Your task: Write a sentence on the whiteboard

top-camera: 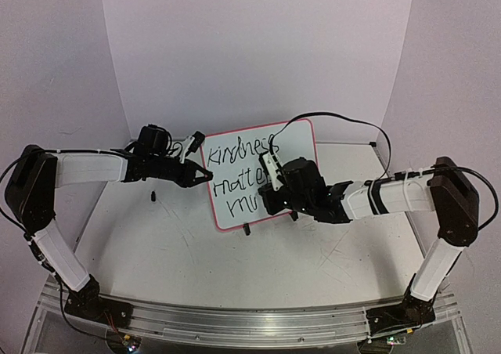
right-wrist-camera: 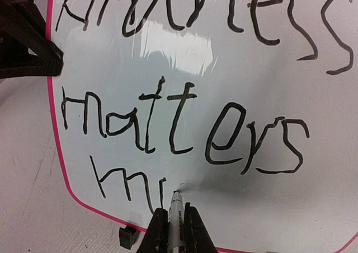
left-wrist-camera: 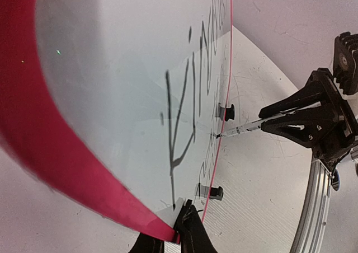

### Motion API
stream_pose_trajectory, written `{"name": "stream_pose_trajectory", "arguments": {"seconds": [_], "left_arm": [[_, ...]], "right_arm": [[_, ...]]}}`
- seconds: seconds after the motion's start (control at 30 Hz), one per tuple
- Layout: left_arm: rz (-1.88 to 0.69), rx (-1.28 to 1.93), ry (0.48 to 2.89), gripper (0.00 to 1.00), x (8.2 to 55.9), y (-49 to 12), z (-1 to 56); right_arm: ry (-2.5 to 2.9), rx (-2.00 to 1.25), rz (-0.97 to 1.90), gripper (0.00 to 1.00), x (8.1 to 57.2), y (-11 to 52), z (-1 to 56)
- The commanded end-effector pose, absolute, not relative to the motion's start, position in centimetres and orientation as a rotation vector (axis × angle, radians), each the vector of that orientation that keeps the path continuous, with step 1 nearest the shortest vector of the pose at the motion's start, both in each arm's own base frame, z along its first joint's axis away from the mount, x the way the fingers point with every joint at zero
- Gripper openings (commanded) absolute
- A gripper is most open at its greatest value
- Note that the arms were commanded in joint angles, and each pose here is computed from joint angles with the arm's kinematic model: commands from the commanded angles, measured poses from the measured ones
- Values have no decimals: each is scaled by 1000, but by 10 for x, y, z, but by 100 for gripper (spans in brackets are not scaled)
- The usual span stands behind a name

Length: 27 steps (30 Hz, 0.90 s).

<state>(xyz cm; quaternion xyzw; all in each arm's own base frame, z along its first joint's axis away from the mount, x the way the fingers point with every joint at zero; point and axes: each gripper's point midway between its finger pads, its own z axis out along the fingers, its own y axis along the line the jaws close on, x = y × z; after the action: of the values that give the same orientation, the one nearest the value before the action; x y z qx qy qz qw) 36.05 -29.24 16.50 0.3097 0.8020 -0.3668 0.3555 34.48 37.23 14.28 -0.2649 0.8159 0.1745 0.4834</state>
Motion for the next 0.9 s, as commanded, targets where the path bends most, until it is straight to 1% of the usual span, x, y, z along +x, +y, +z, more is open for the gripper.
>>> {"name": "stream_pose_trajectory", "arguments": {"seconds": [0.0, 0.3, 0.53, 0.87], "left_arm": [[-611, 755, 2141, 0, 394, -258, 138], [-611, 755, 2141, 0, 394, -259, 138], [-613, 758, 2142, 0, 393, -259, 138], [-610, 755, 2141, 0, 395, -259, 138]], "right_arm": [[1880, -520, 376, 0, 373, 359, 189], [1865, -518, 382, 0, 374, 361, 197], [1896, -530, 405, 0, 370, 362, 183], [1989, -570, 425, 0, 351, 355, 147]]}}
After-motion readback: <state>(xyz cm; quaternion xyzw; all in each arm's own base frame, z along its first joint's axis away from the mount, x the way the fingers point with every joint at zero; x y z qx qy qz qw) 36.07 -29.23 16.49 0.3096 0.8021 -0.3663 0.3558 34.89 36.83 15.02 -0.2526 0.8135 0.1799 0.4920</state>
